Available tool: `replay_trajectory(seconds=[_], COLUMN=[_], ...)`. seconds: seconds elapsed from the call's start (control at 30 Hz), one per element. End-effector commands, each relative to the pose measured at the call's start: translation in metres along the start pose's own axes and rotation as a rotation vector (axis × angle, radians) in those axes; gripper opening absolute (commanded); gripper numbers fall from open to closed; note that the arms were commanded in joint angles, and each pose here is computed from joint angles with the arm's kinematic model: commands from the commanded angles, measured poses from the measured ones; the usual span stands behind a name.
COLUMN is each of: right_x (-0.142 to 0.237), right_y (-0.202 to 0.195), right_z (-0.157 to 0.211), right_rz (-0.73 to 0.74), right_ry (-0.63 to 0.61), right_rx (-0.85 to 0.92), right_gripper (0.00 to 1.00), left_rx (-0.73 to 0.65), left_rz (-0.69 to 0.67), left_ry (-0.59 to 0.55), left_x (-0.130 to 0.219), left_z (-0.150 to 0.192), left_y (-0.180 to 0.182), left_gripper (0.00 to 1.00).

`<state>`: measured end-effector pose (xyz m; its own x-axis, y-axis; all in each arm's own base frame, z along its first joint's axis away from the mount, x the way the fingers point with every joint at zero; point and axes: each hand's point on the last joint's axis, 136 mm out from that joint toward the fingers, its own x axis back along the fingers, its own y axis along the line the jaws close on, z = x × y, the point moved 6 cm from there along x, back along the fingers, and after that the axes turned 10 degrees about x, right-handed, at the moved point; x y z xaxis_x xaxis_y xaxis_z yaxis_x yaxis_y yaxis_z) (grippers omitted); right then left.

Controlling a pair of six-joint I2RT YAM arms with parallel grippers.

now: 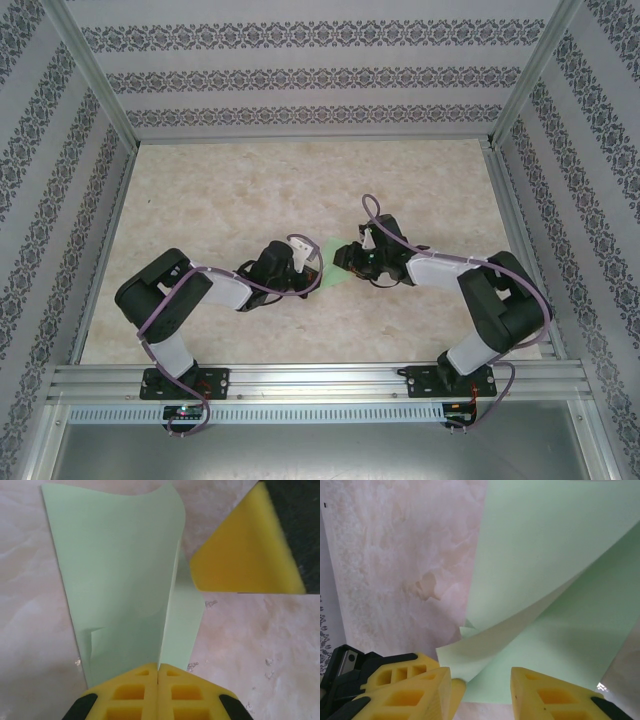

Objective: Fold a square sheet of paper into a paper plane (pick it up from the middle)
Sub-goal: Fourth fold the wing at the center of the table.

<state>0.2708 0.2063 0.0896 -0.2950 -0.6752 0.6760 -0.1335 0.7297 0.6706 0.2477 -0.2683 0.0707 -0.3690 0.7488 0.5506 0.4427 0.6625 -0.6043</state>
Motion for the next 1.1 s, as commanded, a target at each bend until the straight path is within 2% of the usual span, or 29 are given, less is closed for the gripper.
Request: replay_trajectory(seconds=[0.0, 0.1, 0.27, 0.53, 0.77, 0.9, 1.07], right_x=[-0.005, -0.009, -0.015, -0.022, -0.024, -0.026, -0.031], right_y=[0.012, 0.010, 0.005, 0.003, -0.006, -0.012, -0.024], right_z=[-0.013, -0.014, -0.014, -0.011, -0.007, -0.004, 0.001], right_rz=[-0.039, -0.025, 0.000, 0.035, 0.120, 0.186, 0.261], right_ry=[-0.031, -0.027, -0.019, 0.008, 0.038, 0.057, 0.098], right_rx=[0.053, 0.045, 0.029, 0.028, 0.028, 0.015, -0.018], right_gripper=[0.34, 0.31, 0.31, 0.40, 0.44, 0.46, 0.47], left_rx=[0.028, 0.040, 0.090, 0.201, 0.256, 0.264, 0.269], left_rz=[0.048, 0.046, 0.043, 0.049, 0.051, 0.049, 0.021], left_ry=[-0.070, -0.068, -0.071, -0.073, -0.051, -0.039, -0.059], left_x=[0.004, 0.005, 0.006, 0.007, 0.007, 0.007, 0.020], left_z=[-0.010, -0.010, -0.011, -0.014, -0.016, -0.019, -0.029], left_y=[-0.012, -0.012, -0.010, -0.004, 0.002, 0.002, -0.001], left_gripper=[0.06, 0.06, 0.06, 0.10, 0.13, 0.17, 0.34])
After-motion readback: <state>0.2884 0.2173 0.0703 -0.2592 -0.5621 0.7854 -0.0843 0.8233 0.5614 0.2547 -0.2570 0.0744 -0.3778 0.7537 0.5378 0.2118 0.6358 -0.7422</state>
